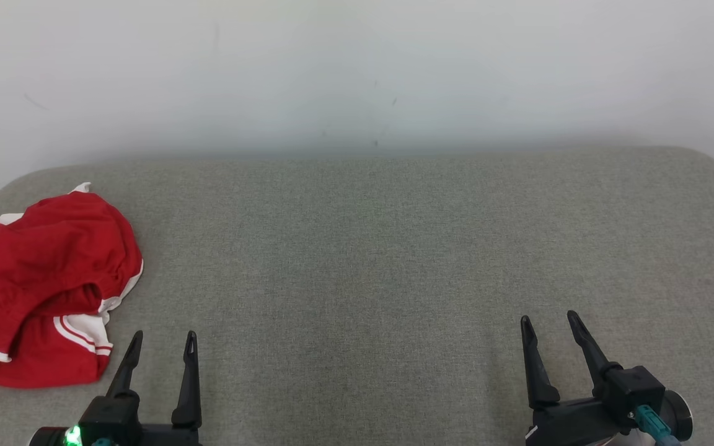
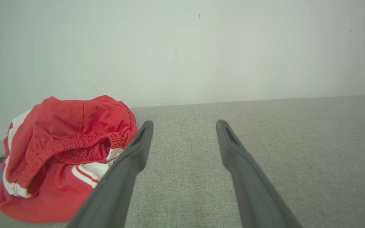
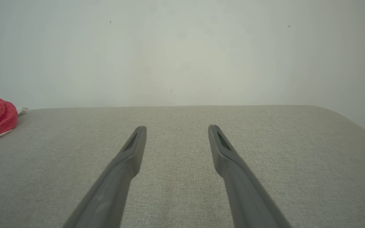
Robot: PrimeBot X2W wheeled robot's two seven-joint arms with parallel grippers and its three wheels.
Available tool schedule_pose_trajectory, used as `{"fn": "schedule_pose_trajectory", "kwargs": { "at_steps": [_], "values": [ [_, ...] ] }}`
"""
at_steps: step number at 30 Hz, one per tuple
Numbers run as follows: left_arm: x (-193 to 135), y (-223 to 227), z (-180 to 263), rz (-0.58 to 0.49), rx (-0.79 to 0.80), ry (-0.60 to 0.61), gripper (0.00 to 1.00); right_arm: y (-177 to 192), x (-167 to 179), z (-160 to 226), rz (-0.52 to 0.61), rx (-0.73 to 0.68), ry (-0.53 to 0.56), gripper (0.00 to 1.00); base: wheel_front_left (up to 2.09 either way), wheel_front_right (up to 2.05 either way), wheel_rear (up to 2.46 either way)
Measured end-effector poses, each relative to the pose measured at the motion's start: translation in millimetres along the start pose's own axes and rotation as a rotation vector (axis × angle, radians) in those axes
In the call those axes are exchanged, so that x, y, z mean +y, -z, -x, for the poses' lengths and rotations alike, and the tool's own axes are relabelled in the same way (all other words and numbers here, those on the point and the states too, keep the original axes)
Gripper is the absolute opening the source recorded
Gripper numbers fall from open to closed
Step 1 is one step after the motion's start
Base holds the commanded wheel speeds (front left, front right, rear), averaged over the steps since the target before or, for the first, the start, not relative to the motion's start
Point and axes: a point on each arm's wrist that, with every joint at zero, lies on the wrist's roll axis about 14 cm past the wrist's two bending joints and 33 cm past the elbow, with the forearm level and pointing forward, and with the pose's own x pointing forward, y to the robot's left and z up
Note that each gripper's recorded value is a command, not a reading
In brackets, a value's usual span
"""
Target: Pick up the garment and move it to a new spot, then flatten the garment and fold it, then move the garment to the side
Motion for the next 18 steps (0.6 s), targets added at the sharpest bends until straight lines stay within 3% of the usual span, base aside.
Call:
{"fn": "schedule_pose_trajectory", "kwargs": {
  "at_steps": [18],
  "values": [
    [5.5,3.9,2.1,0.054,0.006,-0.026,1.00,1.5,-0.9,1.6,-0.015,0.000,0.005,1.00,0.00,0.00,0.00]
  ]
}}
